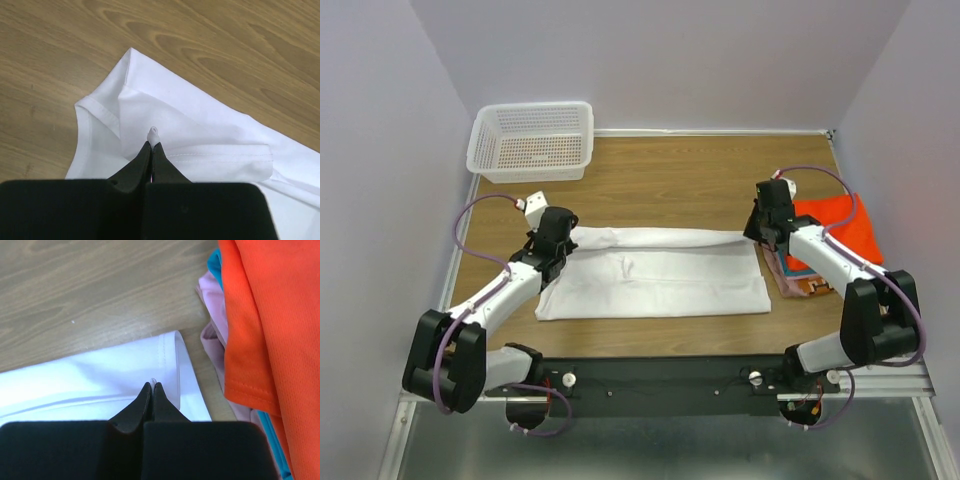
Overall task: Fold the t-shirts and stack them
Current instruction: Fold the tshirt
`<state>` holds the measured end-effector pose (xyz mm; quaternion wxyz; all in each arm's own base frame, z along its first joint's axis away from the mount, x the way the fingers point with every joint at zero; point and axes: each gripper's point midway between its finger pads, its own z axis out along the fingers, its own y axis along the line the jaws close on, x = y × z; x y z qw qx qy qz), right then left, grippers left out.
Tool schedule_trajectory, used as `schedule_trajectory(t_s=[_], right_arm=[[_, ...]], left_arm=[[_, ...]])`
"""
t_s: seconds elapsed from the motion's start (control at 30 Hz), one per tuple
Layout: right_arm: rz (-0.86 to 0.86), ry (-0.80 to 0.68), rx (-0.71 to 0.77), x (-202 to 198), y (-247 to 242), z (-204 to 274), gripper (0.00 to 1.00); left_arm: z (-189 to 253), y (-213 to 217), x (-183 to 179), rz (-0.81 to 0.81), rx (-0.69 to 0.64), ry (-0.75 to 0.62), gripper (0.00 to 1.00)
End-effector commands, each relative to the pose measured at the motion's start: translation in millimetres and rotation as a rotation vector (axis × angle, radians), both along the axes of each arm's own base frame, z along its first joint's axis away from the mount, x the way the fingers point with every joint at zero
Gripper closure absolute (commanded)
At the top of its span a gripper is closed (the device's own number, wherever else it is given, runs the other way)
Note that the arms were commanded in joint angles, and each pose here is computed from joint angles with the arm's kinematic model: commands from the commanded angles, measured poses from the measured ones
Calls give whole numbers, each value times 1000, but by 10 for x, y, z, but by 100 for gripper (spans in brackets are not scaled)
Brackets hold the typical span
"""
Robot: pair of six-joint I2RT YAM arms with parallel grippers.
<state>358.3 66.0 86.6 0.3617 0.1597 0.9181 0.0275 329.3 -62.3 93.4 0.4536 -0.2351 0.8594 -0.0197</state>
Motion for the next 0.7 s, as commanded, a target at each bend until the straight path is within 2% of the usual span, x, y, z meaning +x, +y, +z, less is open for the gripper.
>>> schedule_trajectory(t_s=[0.0, 0.4, 0.67], right_arm=[[3, 16, 18, -132, 0, -59, 100], [21, -23, 33, -182, 18, 108, 99], [32, 25, 50, -416, 15, -70, 98]], left_arm=[[126, -44, -3, 14, -50, -64, 100], [367, 5, -114, 37, -77, -125, 100], [162, -12, -182, 30, -84, -77, 100]])
